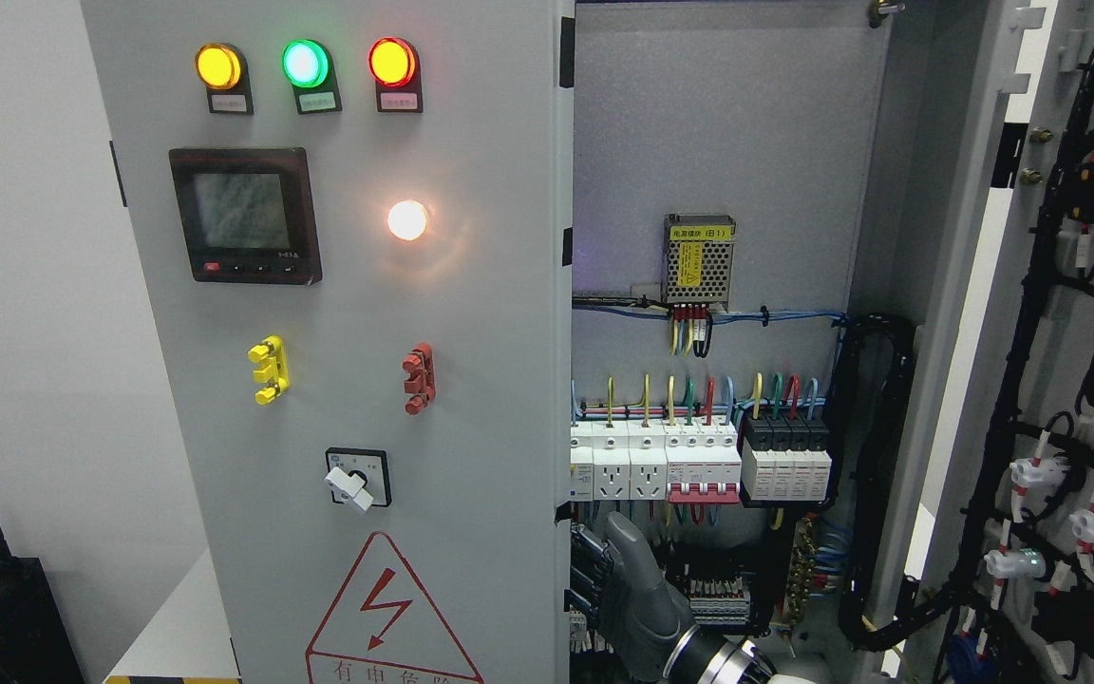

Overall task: Open door with both hands
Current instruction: 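Push the button-covered door edge outward with the right hand, swinging it open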

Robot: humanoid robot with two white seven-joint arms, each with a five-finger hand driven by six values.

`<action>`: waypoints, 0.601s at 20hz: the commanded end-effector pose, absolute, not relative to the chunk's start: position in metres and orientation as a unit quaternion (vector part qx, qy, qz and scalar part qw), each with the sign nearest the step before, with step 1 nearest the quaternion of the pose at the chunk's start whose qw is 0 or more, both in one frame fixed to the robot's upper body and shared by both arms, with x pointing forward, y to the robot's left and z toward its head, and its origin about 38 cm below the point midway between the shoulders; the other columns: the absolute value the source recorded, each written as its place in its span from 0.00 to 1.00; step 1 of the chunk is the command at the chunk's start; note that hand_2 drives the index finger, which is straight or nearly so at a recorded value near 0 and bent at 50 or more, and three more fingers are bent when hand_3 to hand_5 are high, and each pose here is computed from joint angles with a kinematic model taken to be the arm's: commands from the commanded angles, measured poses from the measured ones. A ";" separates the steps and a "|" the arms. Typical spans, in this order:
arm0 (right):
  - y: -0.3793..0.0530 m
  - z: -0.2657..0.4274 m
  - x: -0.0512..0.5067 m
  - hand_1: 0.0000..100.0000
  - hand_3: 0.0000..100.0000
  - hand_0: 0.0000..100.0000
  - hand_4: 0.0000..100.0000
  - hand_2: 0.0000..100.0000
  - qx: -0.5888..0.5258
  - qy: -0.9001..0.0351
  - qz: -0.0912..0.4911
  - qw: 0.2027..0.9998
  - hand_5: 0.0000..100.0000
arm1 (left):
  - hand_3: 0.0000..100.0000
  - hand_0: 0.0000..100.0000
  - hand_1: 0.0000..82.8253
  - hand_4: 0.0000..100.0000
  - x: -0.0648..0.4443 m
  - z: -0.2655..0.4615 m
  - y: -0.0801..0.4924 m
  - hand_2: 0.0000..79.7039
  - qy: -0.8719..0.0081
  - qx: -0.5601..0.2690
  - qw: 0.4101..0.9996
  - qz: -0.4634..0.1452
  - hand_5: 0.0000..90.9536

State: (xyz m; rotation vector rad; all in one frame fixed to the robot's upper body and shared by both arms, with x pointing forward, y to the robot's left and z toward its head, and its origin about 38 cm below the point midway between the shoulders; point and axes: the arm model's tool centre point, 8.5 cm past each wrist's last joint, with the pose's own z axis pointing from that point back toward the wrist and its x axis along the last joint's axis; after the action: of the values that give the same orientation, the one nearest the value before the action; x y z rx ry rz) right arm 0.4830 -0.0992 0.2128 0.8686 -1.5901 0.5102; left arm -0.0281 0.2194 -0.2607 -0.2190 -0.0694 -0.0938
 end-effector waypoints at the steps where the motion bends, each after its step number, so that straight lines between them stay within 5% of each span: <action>1: -0.091 0.217 0.477 0.00 0.00 0.00 0.00 0.00 0.393 -0.680 0.219 0.579 0.00 | 0.00 0.00 0.00 0.03 -0.022 -0.261 0.219 0.00 -0.042 -0.111 0.991 -0.060 0.00; 12: -0.075 0.217 0.468 0.00 0.00 0.00 0.00 0.00 0.408 -0.668 0.249 0.570 0.00 | 0.00 0.00 0.00 0.03 -0.022 -0.261 0.219 0.00 -0.042 -0.111 0.991 -0.060 0.00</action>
State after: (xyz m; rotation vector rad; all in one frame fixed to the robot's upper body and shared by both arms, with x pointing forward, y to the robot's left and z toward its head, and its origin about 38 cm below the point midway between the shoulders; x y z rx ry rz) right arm 0.4747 -0.0870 0.2156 0.9315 -1.5778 0.5435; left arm -0.0281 0.2194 -0.2607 -0.2190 -0.0695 -0.0938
